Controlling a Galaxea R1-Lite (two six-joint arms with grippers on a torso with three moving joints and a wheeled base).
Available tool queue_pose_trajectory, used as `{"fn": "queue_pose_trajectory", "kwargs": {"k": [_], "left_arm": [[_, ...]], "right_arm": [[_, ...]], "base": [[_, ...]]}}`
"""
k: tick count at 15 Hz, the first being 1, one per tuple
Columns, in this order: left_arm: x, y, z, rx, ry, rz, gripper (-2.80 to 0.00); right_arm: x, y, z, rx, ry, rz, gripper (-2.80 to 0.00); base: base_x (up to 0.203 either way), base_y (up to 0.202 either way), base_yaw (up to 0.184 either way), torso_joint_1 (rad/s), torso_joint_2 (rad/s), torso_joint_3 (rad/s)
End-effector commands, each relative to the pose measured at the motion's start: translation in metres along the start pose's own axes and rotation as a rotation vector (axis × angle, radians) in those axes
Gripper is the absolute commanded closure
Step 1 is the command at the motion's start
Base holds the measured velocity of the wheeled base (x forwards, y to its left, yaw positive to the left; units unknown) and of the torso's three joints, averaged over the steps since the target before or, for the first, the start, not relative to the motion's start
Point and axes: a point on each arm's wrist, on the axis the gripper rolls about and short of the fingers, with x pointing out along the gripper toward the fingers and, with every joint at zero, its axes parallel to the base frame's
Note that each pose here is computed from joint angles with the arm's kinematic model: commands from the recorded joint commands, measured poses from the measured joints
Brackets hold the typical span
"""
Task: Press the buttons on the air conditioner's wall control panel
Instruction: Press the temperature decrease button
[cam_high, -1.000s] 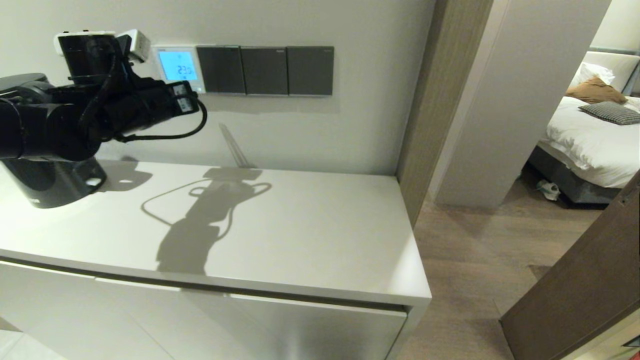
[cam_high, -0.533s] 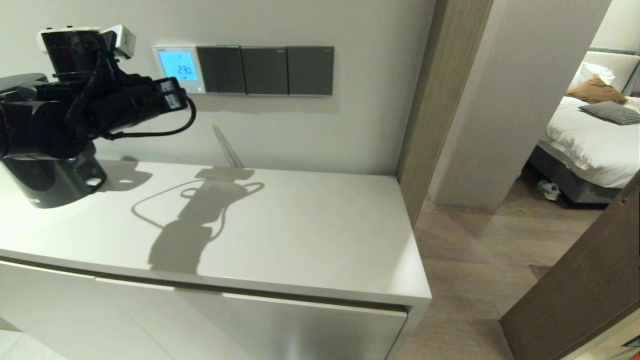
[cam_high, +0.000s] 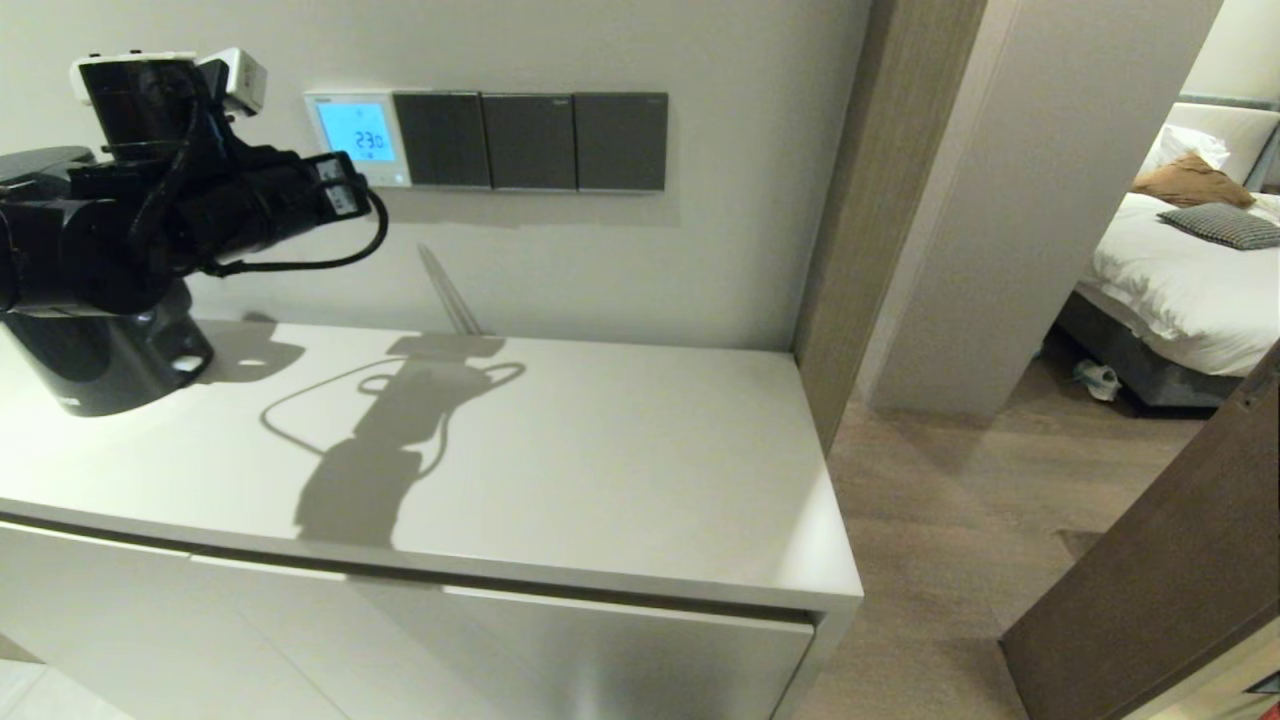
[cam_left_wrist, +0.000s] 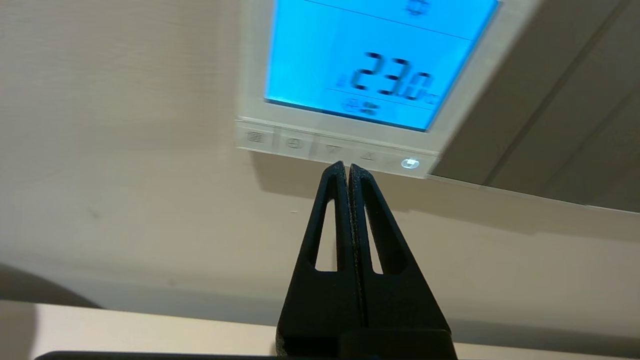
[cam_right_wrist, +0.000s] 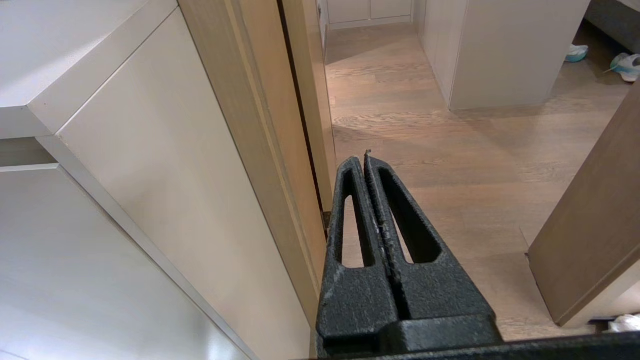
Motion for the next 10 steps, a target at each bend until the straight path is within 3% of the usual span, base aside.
{"fn": "queue_pose_trajectory", "kwargs": {"k": [1,10], "left_arm": [[-0.0005,0.0065,0.0016,-0.001,-0.004,0.017,0.0],[0.0047,0.014,0.0,0.0,-0.001,0.034,0.0]], "right_arm": [[0.0002,0.0,-0.0004,0.0,0.003,0.001,0.0],[0.0002,0.0,-0.0004,0.0,0.003,0.001,0.0]], "base": [[0.0,0.0,0.0,0.0,0.0,0.0],[0.0,0.0,0.0,0.0,0.0,0.0]]}}
